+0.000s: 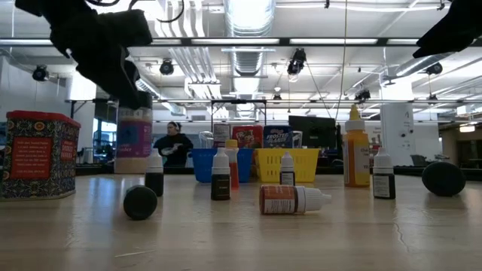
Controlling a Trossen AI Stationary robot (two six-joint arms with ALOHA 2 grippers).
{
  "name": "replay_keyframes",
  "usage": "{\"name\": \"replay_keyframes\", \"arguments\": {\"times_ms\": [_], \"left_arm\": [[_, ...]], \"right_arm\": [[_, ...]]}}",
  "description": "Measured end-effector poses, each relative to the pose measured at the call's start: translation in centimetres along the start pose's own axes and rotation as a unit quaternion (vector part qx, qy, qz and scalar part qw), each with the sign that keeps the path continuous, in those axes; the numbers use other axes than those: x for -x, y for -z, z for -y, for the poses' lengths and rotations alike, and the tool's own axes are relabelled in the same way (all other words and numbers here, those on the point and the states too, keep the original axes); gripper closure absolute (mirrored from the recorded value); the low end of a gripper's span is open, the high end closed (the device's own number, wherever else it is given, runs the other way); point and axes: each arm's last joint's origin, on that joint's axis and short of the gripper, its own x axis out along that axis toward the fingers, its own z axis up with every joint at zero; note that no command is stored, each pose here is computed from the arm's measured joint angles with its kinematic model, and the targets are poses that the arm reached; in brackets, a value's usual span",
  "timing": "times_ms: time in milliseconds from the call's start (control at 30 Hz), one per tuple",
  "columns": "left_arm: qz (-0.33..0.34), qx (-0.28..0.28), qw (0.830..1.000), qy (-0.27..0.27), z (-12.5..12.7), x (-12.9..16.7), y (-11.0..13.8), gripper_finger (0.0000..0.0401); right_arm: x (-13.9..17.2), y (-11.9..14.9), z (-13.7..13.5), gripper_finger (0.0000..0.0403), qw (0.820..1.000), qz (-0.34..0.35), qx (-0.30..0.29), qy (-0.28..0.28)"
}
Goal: Pick & Place Kitchen Items
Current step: Put the black seasoning bottle into the blue bin
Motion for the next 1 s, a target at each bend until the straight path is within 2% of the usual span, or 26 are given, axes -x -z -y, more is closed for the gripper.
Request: {"name": "replay_keyframes", "arguments": {"times_ms": [400, 767, 900, 1000], "left_arm": [[0.017, 0.0, 1.0, -0.006, -0.3, 1.0, -1.8, 0.0182], [0.105, 0.028, 0.994, -0.009, -1.2, 3.8, -6.6, 0.0181], [0.151, 0.035, 0.988, -0.02, -2.1, 4.6, -8.5, 0.0181], [0.162, 0.053, 0.985, -0.032, -3.0, 4.6, -9.2, 0.0181]], "right_arm": [[0.0, 0.0, 0.0, 0.0039, 1.0, 0.0, 0.0, 0.0], [0.0, 0.0, 0.0, 0.0039, 1.0, 0.0, 0.0, 0.0], [0.0, 0.0, 0.0, 0.0039, 1.0, 0.0, 0.0, 0.0], [0.0, 0.0, 0.0, 0.0039, 1.0, 0.0, 0.0, 0.0]]}}
